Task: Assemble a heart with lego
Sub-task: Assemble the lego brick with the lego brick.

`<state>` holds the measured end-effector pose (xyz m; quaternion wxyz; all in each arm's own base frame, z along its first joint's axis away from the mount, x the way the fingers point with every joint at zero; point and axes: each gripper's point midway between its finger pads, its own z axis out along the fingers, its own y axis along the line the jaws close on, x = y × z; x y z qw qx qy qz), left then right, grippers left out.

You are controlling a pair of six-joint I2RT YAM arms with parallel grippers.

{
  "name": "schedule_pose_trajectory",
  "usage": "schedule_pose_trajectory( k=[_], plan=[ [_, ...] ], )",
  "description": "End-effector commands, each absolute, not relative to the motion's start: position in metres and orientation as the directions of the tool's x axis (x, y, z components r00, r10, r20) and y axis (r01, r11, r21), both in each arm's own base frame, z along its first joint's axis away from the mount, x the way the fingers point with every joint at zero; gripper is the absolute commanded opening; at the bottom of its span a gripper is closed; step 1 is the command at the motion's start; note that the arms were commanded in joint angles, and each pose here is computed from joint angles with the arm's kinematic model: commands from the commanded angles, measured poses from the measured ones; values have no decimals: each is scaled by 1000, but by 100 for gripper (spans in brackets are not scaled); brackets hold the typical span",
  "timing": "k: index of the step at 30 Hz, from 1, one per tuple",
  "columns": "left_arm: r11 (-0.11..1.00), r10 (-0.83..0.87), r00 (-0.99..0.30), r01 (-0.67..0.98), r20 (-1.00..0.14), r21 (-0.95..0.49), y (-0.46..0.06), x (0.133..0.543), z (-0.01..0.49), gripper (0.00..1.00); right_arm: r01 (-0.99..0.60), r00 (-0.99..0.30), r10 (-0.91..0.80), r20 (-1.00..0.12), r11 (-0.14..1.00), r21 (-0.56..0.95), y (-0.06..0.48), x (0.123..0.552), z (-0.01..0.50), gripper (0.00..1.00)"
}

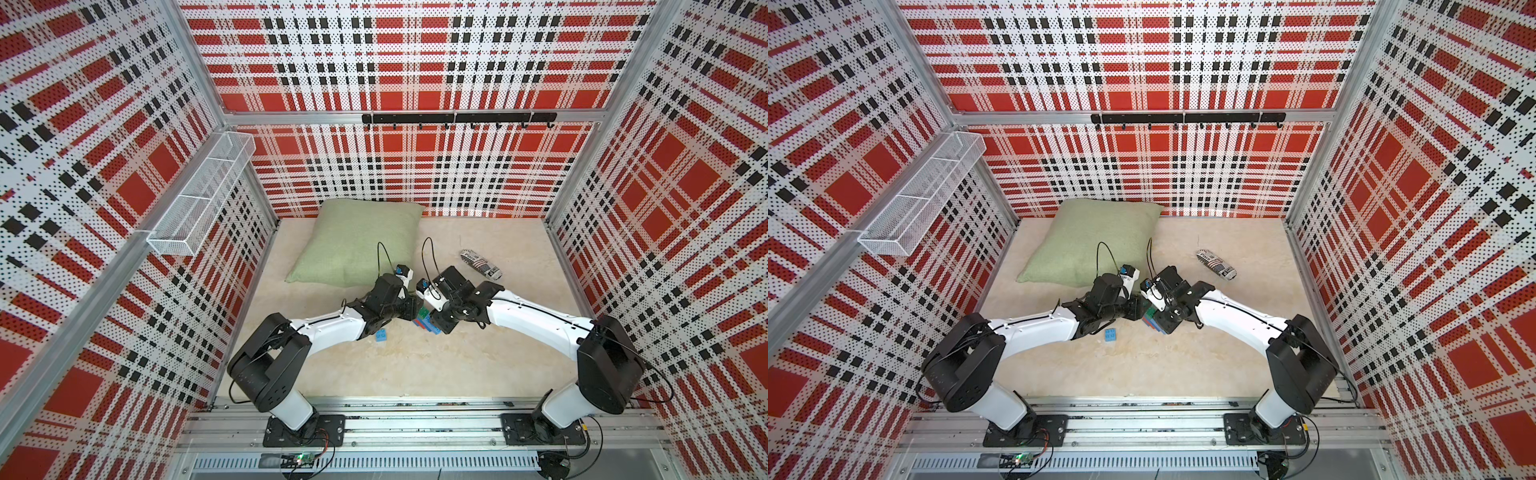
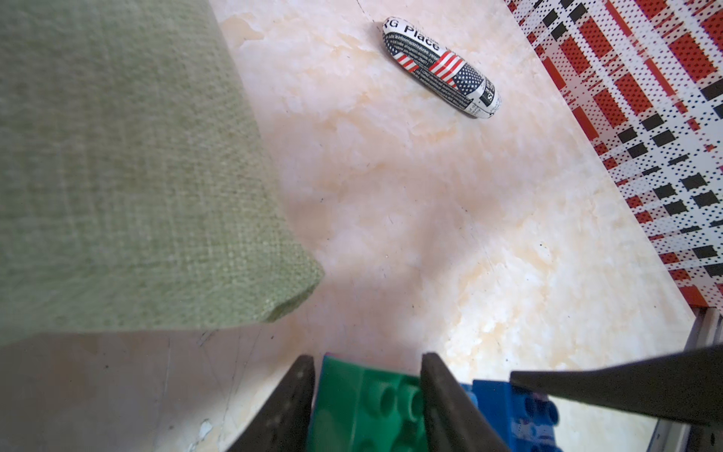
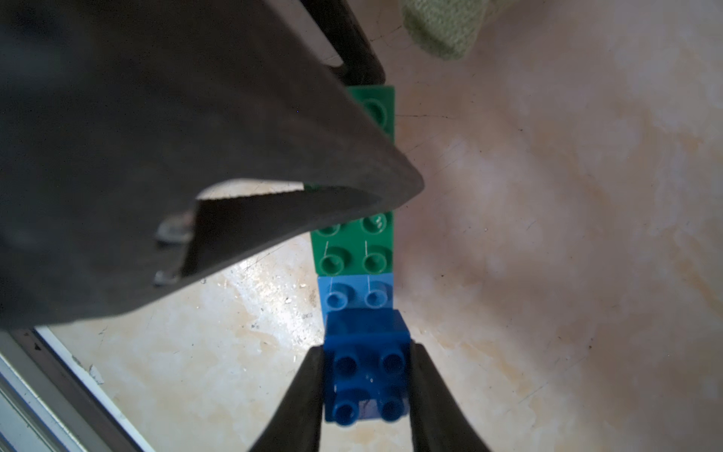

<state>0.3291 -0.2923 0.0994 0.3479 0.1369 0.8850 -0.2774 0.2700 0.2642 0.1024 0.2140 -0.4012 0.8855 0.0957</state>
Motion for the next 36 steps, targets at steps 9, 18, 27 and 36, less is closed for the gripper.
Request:
schedule_pose_trajectory(
  k=[9, 18, 27, 36],
  plan=[
    [846, 7, -763, 349, -646, -403, -266, 335, 74, 48, -732, -590, -617, -521, 681, 22, 276, 272, 105, 34],
    [853, -22, -781, 311, -624, -419, -256, 341, 66, 48, -750, -572, -628, -528, 661, 26, 292, 274, 104, 34],
    [859, -40, -789, 287, -613, -425, -250, 340, 58, 47, -751, -579, -654, -487, 660, 6, 295, 279, 98, 34],
    [852, -96, -795, 246, -600, -463, -237, 336, 51, 47, -750, -601, -683, -416, 662, -2, 299, 275, 84, 33]
  ],
)
